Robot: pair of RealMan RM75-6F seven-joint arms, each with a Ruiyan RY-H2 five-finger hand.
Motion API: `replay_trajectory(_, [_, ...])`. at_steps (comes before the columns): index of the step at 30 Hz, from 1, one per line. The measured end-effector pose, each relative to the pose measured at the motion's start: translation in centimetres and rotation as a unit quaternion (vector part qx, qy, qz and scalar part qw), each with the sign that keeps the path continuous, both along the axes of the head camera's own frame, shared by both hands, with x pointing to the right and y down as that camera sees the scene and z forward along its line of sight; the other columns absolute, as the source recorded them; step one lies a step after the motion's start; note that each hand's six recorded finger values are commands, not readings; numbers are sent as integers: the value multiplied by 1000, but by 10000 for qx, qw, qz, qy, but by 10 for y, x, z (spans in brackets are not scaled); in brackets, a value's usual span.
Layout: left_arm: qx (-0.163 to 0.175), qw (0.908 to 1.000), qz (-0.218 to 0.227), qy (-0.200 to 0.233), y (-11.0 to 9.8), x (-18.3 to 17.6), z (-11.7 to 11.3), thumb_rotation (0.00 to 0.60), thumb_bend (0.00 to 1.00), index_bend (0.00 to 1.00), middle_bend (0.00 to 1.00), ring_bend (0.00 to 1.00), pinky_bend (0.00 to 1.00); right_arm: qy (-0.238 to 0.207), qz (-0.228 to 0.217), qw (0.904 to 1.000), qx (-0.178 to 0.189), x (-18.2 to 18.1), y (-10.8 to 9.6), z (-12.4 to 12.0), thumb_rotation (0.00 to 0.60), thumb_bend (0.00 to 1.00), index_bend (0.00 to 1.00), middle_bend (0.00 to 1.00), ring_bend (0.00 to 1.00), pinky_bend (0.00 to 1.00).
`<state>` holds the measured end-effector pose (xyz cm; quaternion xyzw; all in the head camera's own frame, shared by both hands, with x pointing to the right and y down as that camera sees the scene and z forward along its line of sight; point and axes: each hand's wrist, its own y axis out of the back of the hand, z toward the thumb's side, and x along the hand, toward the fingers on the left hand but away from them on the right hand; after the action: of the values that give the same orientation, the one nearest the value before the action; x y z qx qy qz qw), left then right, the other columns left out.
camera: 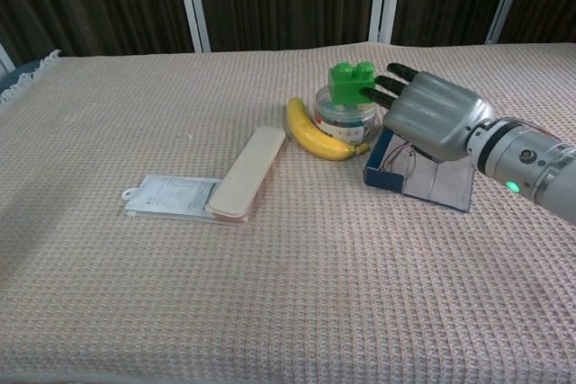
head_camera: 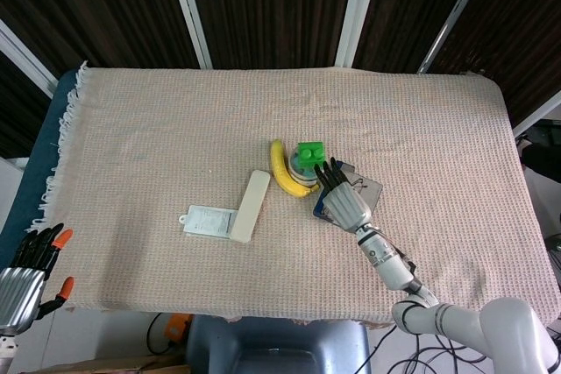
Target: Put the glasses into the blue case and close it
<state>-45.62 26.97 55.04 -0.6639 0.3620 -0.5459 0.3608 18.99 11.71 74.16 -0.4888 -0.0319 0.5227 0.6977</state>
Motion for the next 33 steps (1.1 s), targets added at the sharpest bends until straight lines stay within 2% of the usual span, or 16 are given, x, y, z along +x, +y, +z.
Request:
replay_trajectory(4, [-4, 10000, 6, -6, 0, 0, 0, 600, 408, 0, 0, 0, 21, -54, 155, 9999, -46, -2, 0, 3, 600, 553, 703, 141, 0, 0])
replay_trajectory(11, [3, 10000, -26, -2, -1, -1, 0, 600, 409, 0, 0, 0, 21, 8, 272, 9996, 39, -6, -2, 6, 600, 533, 596, 142, 0, 0])
replay_trajectory(14, [4, 10000, -19, 3, 0, -1, -1, 600, 410, 0, 0, 0, 21, -13, 330, 9994, 93, -7, -4, 5, 600, 486, 572, 141, 0, 0])
replay_trajectory(18, [18, 10000, -15, 5, 0, -1, -1, 600, 410, 0, 0, 0, 20, -52, 379, 9992, 149, -9, -5, 5, 600, 358, 540, 141, 0, 0])
replay_trajectory(20, [24, 10000, -21, 7, 0, -2, -2, 600, 409, 0, 0, 0, 20, -89, 383, 9991, 179, -10, -4, 4, 600, 329, 533, 141, 0, 0])
replay_trajectory(27, [35, 10000, -24, 16, 0, -2, -2, 600, 410, 0, 0, 0, 20, -353, 409, 9982, 244, -11, -3, -3, 600, 327, 526, 141, 0, 0])
replay_trajectory(33, [58, 10000, -30, 27, 1, -2, -4, 600, 409, 0, 0, 0, 20, -548, 456, 9970, 307, 5, -1, -16, 600, 327, 510, 141, 0, 0])
